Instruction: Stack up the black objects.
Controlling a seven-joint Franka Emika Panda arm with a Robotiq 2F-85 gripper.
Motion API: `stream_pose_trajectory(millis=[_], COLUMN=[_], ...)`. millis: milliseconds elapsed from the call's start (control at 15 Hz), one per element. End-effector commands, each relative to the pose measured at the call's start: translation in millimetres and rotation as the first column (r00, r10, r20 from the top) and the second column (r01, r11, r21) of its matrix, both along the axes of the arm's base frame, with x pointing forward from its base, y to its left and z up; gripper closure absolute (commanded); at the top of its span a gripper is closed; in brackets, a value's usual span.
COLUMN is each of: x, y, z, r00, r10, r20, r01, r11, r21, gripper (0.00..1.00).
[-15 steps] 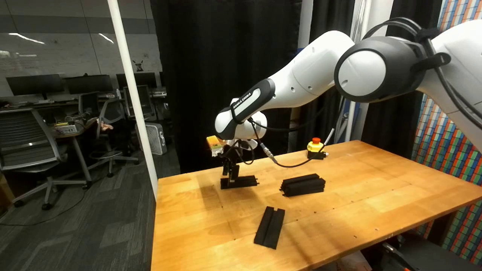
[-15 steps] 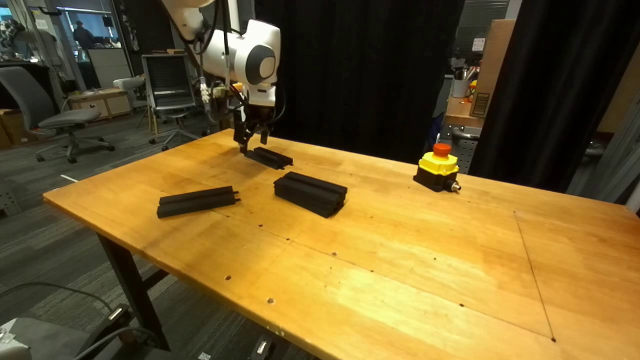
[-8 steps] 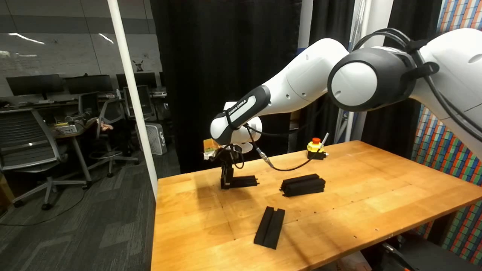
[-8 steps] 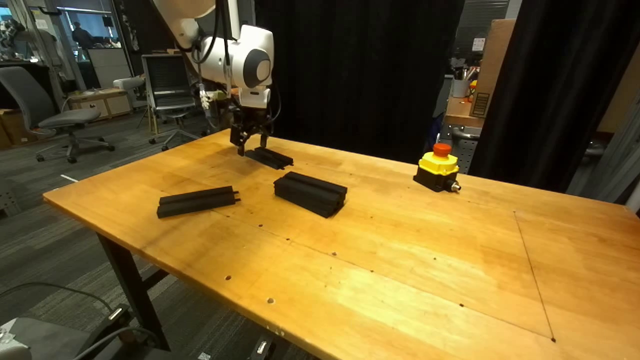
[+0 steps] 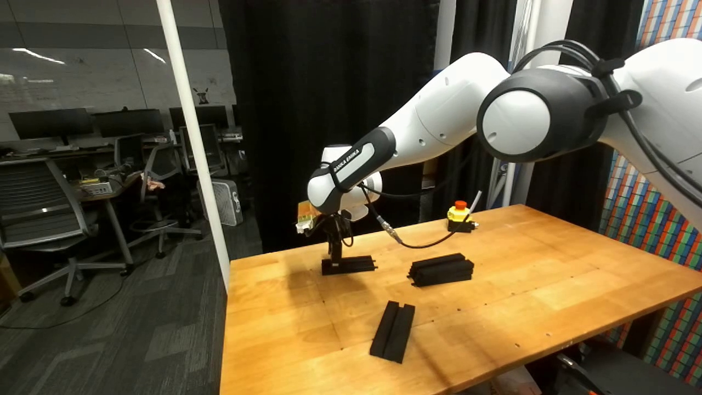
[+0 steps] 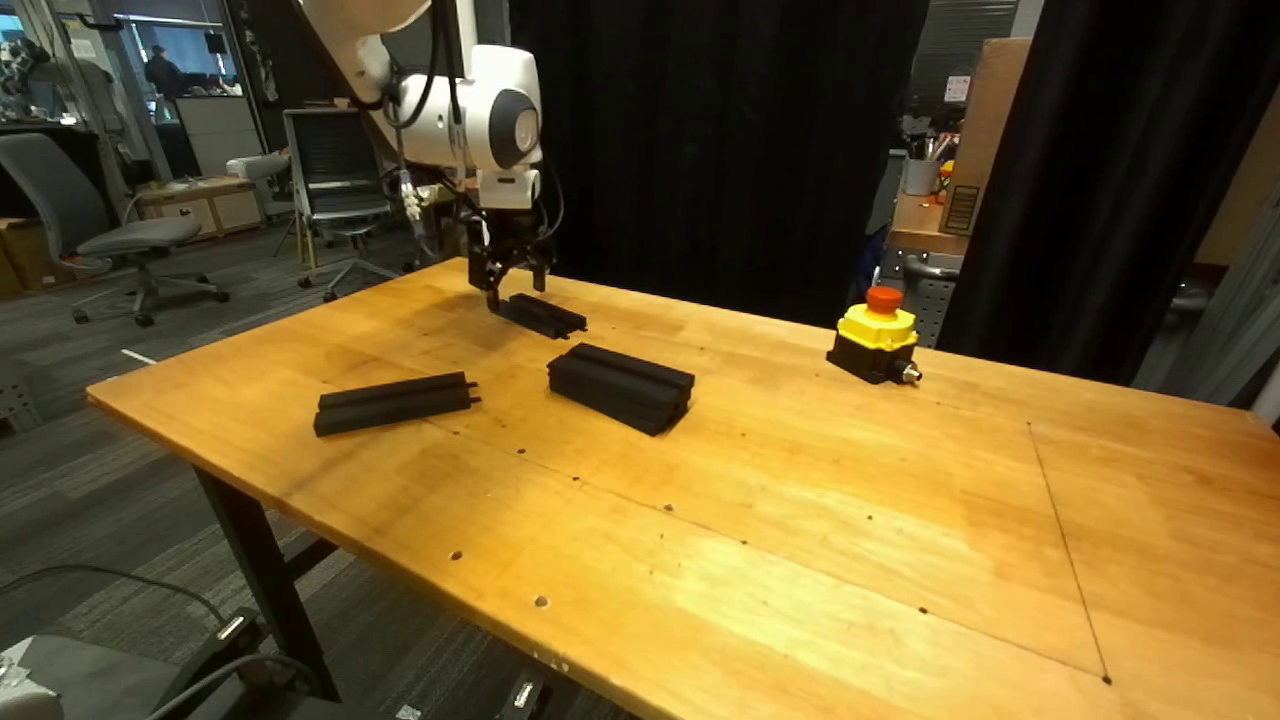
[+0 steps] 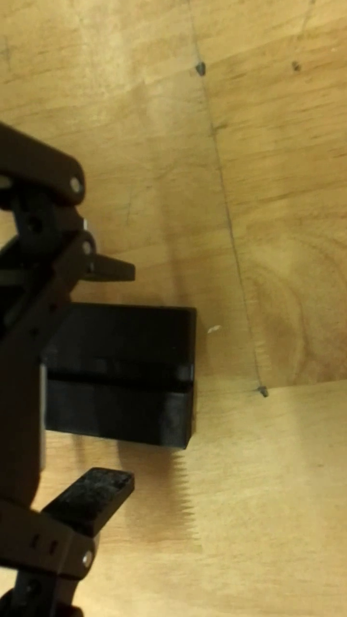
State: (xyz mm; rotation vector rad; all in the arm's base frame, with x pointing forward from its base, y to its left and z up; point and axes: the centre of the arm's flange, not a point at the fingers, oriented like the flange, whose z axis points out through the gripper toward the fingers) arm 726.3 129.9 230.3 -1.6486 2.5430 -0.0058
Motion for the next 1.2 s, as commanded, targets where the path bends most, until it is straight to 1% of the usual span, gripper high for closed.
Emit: stream_pose_trajectory(millis=[0, 333, 667, 800, 867, 933, 1133], x=[-10, -11, -12, -12, -13, -13, -15], y=[-5, -18, -37, -42, -46, -48, -49], z=[19, 11, 0, -2, -3, -4, -2], r00=[1.0, 1.0, 0.999, 0.998, 0.998, 0.997, 0.996], r10=[-0.02, -0.013, -0.028, -0.015, -0.018, -0.014, 0.005], r20=[0.011, -0.012, -0.033, -0.055, -0.057, -0.073, -0.091], r01=[0.021, 0.012, 0.027, 0.013, 0.016, 0.011, -0.009], r11=[0.998, 0.999, 0.999, 0.999, 0.999, 0.999, 0.999], r21=[-0.052, -0.044, -0.04, -0.036, -0.042, -0.046, -0.038], gripper=[0.0, 0.0, 0.0, 0.0, 0.21, 0.26, 0.49])
